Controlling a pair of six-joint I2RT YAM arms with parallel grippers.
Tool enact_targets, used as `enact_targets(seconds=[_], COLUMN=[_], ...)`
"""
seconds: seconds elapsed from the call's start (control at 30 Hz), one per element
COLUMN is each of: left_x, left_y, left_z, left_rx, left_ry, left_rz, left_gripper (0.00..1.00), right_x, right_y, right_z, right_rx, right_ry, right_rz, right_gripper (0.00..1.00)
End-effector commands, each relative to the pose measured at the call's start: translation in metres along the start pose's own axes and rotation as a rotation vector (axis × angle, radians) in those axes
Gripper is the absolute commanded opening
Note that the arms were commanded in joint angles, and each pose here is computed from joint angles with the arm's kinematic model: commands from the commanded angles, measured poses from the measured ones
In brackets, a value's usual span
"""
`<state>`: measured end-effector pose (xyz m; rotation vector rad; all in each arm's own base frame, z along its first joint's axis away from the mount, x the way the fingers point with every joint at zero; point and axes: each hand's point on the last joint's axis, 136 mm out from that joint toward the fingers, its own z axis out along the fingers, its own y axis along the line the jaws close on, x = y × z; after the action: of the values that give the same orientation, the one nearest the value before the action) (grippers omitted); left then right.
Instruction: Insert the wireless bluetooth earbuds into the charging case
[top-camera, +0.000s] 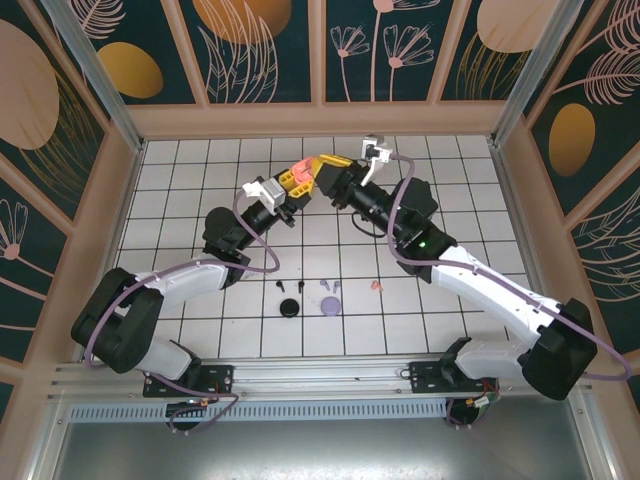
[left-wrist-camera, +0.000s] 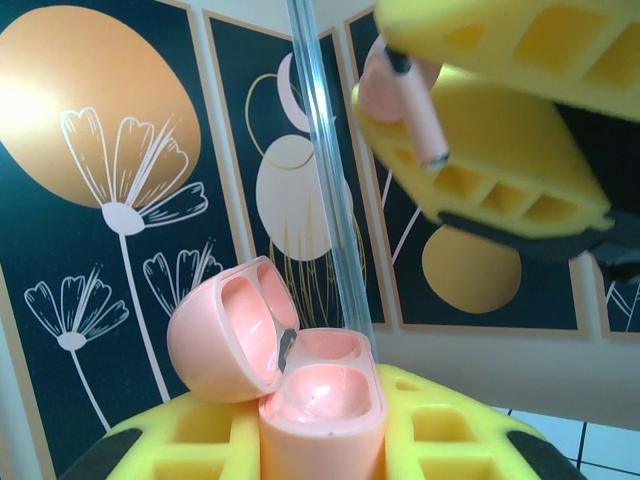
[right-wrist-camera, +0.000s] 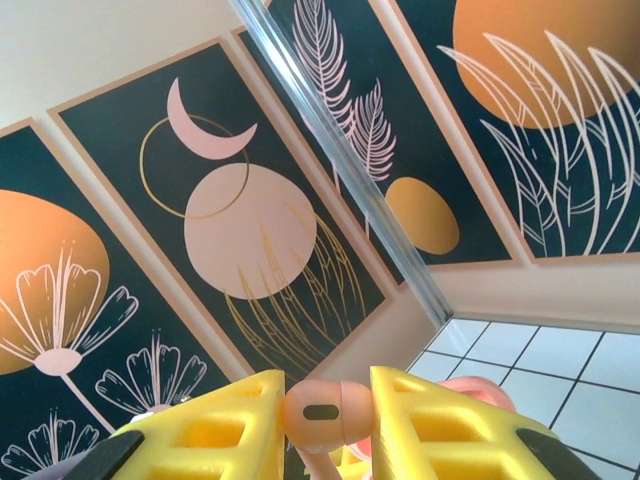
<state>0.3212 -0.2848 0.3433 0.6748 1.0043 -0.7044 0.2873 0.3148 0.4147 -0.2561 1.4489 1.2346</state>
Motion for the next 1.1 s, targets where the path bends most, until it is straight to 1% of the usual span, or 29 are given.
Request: enact_targets(seconds=[0.0,0.47,1.07], left_x=[-0.024,-0.025,-0.035], left_y=[-0.001,-0.001,-0.005], left_z=[0.007,0.007,0.007], left_rx=[0.011,0.012,0.029], left_ry=[-0.082,-0.087,-0.108], left_rz=[0.007,-0.001,-0.005], left_gripper=[0.00,0.00,0.00], right_x=[-0.001,0.026,0.051], right_y=[0.014,0.005,-0.024], right_z=[0.005,0.017,0.023], right_rx=[-0.068,-0.065,0.038], right_ry=[-0.025,0.028,0.080], right_rz=[0.016,0.054,0.031], right_gripper=[0.26,0.25,0.25])
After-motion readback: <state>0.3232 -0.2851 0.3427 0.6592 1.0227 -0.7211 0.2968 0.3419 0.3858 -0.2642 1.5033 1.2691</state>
